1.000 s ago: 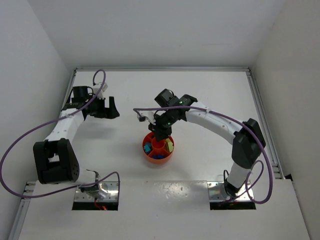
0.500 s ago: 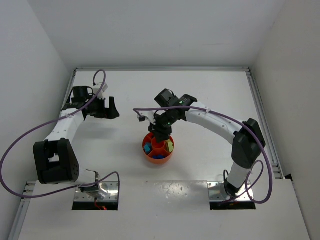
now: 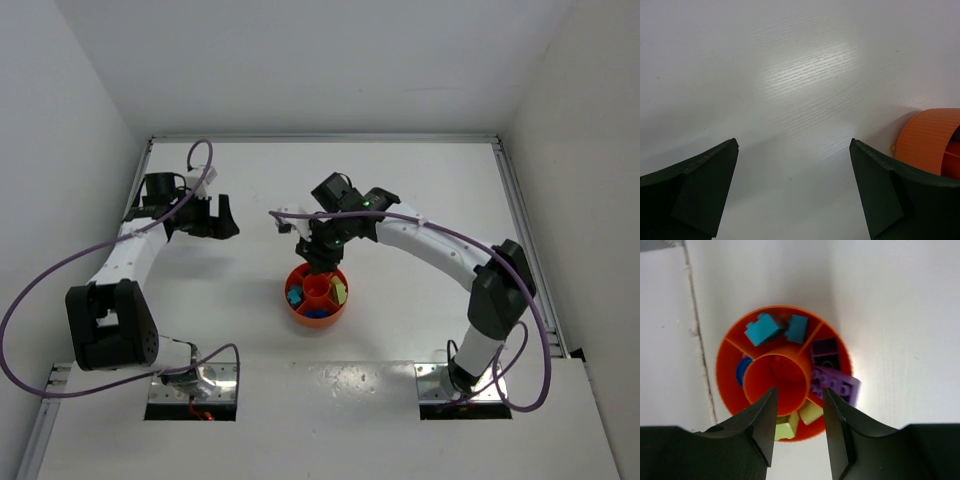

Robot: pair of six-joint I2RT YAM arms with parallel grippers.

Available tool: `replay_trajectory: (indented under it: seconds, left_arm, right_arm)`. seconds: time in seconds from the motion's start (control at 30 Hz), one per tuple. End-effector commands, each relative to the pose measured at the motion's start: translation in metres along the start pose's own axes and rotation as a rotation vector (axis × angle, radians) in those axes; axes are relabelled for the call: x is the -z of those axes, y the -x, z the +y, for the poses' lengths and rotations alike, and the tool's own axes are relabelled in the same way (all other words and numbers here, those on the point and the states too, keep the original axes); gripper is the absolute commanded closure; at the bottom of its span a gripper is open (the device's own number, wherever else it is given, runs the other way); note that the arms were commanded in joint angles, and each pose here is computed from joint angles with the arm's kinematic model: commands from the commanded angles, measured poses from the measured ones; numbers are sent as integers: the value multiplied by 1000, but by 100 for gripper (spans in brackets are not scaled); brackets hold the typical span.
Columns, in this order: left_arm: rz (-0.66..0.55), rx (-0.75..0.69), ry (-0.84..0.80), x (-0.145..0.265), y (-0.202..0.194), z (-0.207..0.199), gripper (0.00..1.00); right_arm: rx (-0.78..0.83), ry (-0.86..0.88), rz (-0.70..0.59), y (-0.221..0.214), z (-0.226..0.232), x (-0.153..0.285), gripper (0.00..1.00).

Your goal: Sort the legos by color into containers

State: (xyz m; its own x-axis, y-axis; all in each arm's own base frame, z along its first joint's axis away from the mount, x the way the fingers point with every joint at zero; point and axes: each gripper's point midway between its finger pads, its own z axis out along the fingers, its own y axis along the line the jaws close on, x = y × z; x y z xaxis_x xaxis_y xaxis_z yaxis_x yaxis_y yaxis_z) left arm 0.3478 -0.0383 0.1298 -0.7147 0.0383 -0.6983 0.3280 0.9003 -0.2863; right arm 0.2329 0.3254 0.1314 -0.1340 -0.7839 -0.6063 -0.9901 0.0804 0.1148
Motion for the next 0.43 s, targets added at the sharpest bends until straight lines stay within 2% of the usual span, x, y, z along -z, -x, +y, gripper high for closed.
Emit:
replay_trajectory:
  seconds: [0.0, 0.13, 0.37, 0.4]
  left_arm:
    - [-60, -69, -9, 15, 11, -5, 0]
    - [-62, -73, 26, 17, 12, 0, 0]
    - [-86, -99, 42, 21, 21, 2, 0]
    - [-87, -99, 31, 21, 21, 0, 0]
  right_arm:
    - [-31, -204, -106, 29, -33, 35, 58]
    - [-80, -292, -187, 48, -56, 72, 53]
    - [-219, -449, -288, 43, -95, 129, 22]
    - [-279, -481, -280, 29, -107, 135, 20]
